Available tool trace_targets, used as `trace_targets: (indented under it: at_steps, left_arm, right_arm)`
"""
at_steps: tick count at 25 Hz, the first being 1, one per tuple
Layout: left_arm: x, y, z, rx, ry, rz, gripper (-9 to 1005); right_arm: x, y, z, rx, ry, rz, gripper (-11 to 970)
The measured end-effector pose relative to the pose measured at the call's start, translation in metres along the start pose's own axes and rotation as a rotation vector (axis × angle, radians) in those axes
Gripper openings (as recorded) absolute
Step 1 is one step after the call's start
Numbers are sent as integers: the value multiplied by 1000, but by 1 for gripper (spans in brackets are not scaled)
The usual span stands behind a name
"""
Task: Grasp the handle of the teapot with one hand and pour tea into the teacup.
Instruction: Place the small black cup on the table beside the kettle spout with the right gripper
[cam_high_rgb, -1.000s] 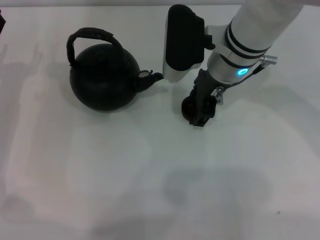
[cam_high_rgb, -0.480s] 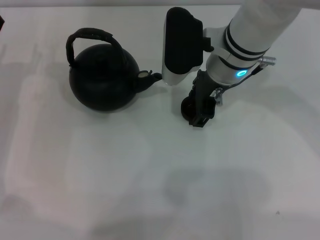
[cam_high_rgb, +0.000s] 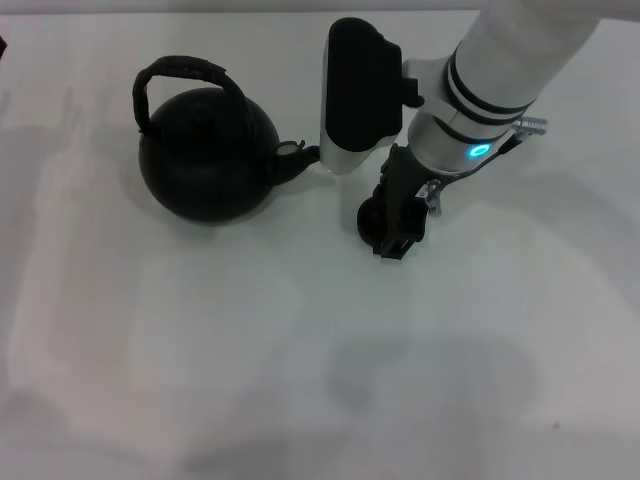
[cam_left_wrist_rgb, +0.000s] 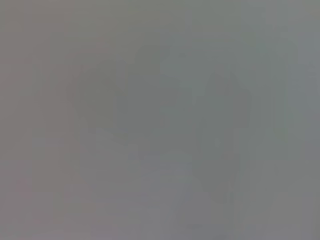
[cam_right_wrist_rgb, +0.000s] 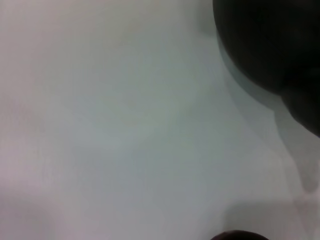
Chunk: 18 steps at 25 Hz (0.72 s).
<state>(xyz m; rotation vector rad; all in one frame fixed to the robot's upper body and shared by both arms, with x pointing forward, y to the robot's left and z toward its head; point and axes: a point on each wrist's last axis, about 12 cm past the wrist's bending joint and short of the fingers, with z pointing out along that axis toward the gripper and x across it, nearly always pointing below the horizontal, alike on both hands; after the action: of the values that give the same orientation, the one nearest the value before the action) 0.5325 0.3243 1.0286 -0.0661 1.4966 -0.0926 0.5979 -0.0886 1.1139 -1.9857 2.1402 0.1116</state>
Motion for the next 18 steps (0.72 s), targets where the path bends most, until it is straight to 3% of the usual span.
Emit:
trace_targets:
  at_steps: [18]
  left_arm:
    - [-2, 0, 0, 1, -14, 1, 830]
  right_arm:
    - [-2, 3, 0, -7, -1, -12, 852]
